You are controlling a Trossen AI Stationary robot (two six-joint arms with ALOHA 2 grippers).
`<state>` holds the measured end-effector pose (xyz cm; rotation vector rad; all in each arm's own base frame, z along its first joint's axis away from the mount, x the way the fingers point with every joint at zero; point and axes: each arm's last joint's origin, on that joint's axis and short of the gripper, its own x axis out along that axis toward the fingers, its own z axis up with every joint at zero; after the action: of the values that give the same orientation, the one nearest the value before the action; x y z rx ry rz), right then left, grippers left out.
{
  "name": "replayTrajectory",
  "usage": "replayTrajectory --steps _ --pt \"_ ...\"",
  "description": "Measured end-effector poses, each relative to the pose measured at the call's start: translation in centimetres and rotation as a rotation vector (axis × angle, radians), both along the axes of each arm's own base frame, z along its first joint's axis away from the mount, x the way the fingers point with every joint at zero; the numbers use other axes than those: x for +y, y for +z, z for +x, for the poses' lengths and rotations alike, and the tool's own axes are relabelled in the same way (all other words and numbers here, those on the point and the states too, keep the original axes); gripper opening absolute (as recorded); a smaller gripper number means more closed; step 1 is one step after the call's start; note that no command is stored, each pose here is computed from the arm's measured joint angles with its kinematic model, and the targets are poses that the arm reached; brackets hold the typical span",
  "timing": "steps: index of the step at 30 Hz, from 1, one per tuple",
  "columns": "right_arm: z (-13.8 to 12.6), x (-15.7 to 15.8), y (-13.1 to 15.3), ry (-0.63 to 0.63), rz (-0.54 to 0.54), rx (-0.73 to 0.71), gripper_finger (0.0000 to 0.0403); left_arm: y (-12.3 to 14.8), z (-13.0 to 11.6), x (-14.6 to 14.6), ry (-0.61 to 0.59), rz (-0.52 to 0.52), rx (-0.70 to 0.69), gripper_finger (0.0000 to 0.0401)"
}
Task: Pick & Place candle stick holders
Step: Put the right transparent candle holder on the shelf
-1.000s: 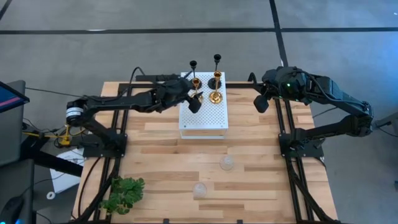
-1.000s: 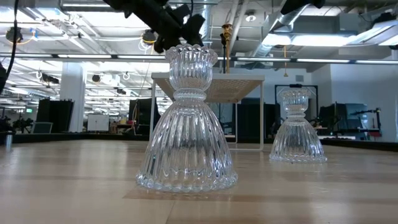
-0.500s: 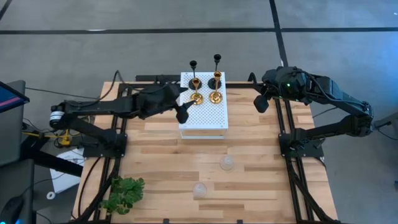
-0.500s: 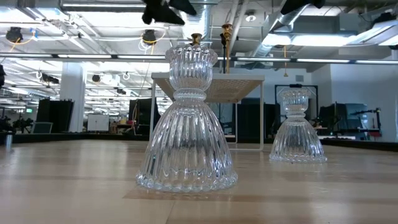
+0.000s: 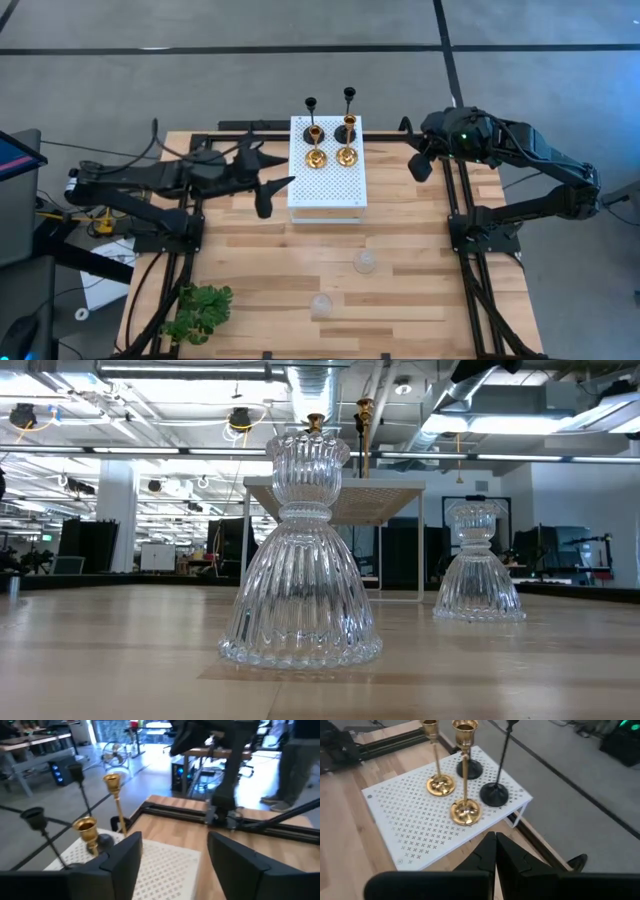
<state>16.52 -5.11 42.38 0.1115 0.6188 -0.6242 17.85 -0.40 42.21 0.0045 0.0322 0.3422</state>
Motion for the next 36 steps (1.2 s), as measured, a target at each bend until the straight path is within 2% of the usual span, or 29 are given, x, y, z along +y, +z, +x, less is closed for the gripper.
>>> replayTrajectory --steps 8,18,28,33,36 --pt "0.4 1.2 0.0 0.080 0.084 -0.039 0.0000 0.3 -0.6 -0.6 -0.041 -0.002 -0.014 0.0152" --pt "2.4 5.9 -0.8 0.301 0.142 -0.002 0.0000 -0.4 -0.1 -0.8 -0.080 -0.017 0.013 0.0076" --pt "5.7 10.7 -3.4 0.489 0.144 0.145 0.0000 -1.6 0.5 -1.2 -0.184 -0.213 -0.001 0.0046" --pt "7.3 12.8 -5.0 0.501 0.193 0.207 0.0000 -2.5 0.7 -1.3 -0.203 -0.258 0.021 0.0041" --pt "8.2 14.1 -6.0 0.463 0.131 0.226 0.0000 -3.0 0.8 -1.5 -0.206 -0.288 0.028 0.0038"
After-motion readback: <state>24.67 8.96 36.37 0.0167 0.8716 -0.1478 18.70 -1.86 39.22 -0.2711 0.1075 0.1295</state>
